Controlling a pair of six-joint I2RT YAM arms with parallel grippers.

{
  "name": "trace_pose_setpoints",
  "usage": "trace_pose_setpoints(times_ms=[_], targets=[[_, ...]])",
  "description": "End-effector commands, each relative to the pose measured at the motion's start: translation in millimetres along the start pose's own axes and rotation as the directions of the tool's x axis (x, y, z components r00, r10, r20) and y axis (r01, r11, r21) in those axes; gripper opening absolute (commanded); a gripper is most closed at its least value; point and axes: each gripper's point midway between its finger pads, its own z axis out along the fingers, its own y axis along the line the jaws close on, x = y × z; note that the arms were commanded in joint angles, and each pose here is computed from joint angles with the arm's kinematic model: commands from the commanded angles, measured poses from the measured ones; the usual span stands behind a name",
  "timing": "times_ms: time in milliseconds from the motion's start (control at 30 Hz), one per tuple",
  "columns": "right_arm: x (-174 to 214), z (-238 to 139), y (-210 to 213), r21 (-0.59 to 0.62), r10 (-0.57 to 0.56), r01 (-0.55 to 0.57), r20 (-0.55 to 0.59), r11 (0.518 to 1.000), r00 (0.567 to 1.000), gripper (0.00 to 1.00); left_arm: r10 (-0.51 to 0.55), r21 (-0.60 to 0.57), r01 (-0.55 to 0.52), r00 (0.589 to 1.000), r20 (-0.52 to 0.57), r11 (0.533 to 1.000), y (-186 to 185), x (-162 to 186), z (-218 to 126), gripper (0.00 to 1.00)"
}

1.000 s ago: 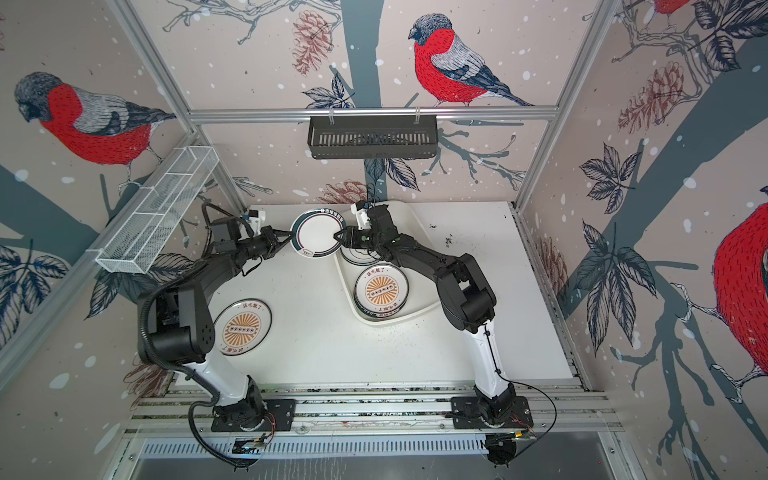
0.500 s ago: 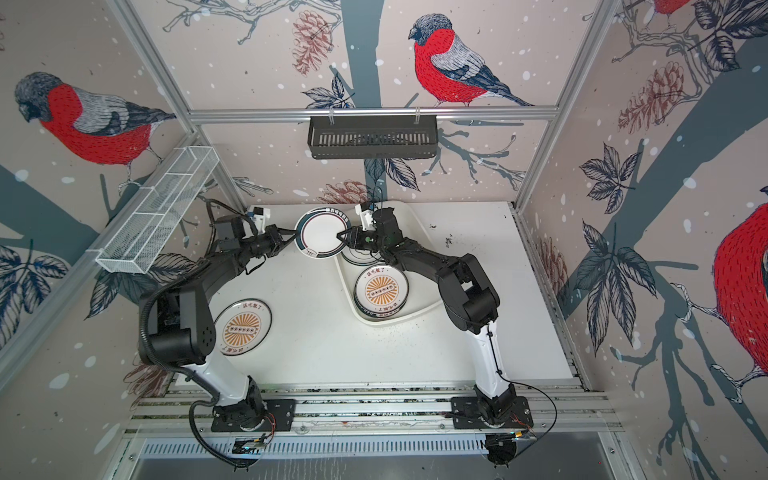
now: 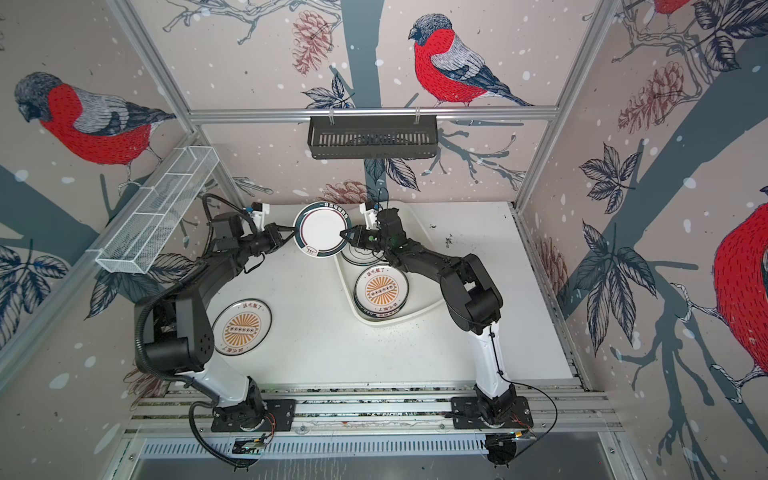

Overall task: Place the plates into the plastic bin on the countertop
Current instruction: 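Close the right gripper on the ringed plate's upper rim beside the left gripper, then open the left gripper and draw it back while the right gripper lifts the plate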

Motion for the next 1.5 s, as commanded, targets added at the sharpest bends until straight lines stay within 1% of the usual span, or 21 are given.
trace_pose_setpoints(times_ms=[0, 33, 133, 200, 267, 367, 500, 600, 700, 933, 1033, 1267, 1467], targets=[[-4.2, -1.9, 16.3, -0.048, -0.062, 0.063, 0.011, 0.997, 0.998, 0.09, 0.019, 0.008, -0.019, 1.0, 0.017, 1.0, -7.6, -7.6, -1.5, 0.0], [-4.3, -2.4, 16.8, -0.05, -0.062, 0.063, 0.012, 0.997, 0.998, 0.08, 0.021, 0.006, -0.021, 1.0, 0.018, 1.0, -7.8, -7.6, -1.7, 0.03], [-6.1, -4.0, 17.8, -0.052, -0.061, 0.062, 0.016, 0.997, 0.998, 0.07, 0.02, 0.005, -0.02, 1.0, 0.016, 1.0, -7.2, -6.9, -1.1, 0.2], [-9.4, -7.5, 18.2, -0.059, -0.053, 0.055, 0.027, 0.997, 0.998, 0.07, 0.025, 0.002, -0.026, 1.0, 0.018, 1.0, -7.9, -7.9, -1.4, 0.34], [-12.5, -12.7, 16.3, -0.062, -0.045, 0.048, 0.04, 0.997, 0.998, 0.06, 0.032, -0.003, -0.032, 0.999, 0.022, 0.999, -8.7, -9.2, -2.2, 0.45], [-18.7, -24.8, 12.8, -0.07, -0.028, 0.032, 0.058, 0.997, 0.998, 0.05, 0.052, -0.013, -0.052, 0.998, 0.036, 0.999, -11.7, -11.7, -5.6, 0.56], [-24.5, -47.0, 7.7, -0.051, -0.025, 0.029, 0.062, 0.998, 0.998, 0.05, 0.08, -0.031, -0.079, 0.996, 0.041, 0.996, -14.6, -15.0, -8.7, 0.58], [-27.1, -69.3, 2.4, -0.005, -0.032, 0.032, 0.06, 0.999, 0.998, 0.05, 0.098, -0.06, -0.095, 0.994, 0.049, 0.994, -13.3, -19.3, -10.4, 0.59], [-24.5, -96.1, -4.6, 0.054, -0.03, 0.028, 0.04, 0.998, 0.999, 0.05, 0.117, -0.06, -0.114, 0.991, 0.062, 0.992, -17.2, -24.0, -12.0, 0.59], [-0.7, -148.8, -28.3, 0.229, -0.03, 0.044, -0.065, 0.972, 0.997, 0.06, 0.154, -0.065, -0.15, 0.986, 0.061, 0.987, -23.6, -28.5, -15.0, 0.58], [12.4, -167.6, -39.0, 0.267, -0.003, 0.026, -0.086, 0.963, 0.996, 0.06, 0.166, -0.065, -0.162, 0.984, 0.058, 0.985, -26.3, -29.8, -16.1, 0.58], [42.5, -192.9, -58.1, 0.327, 0.055, -0.008, -0.133, 0.945, 0.99, 0.06, 0.183, -0.066, -0.18, 0.982, 0.048, 0.982, -27.6, -31.3, -16.1, 0.58], [58.9, -199.3, -71.2, 0.362, 0.109, -0.035, -0.186, 0.931, 0.977, 0.07, 0.176, -0.057, -0.174, 0.984, 0.036, 0.983, -26.9, -30.5, -14.5, 0.58]])
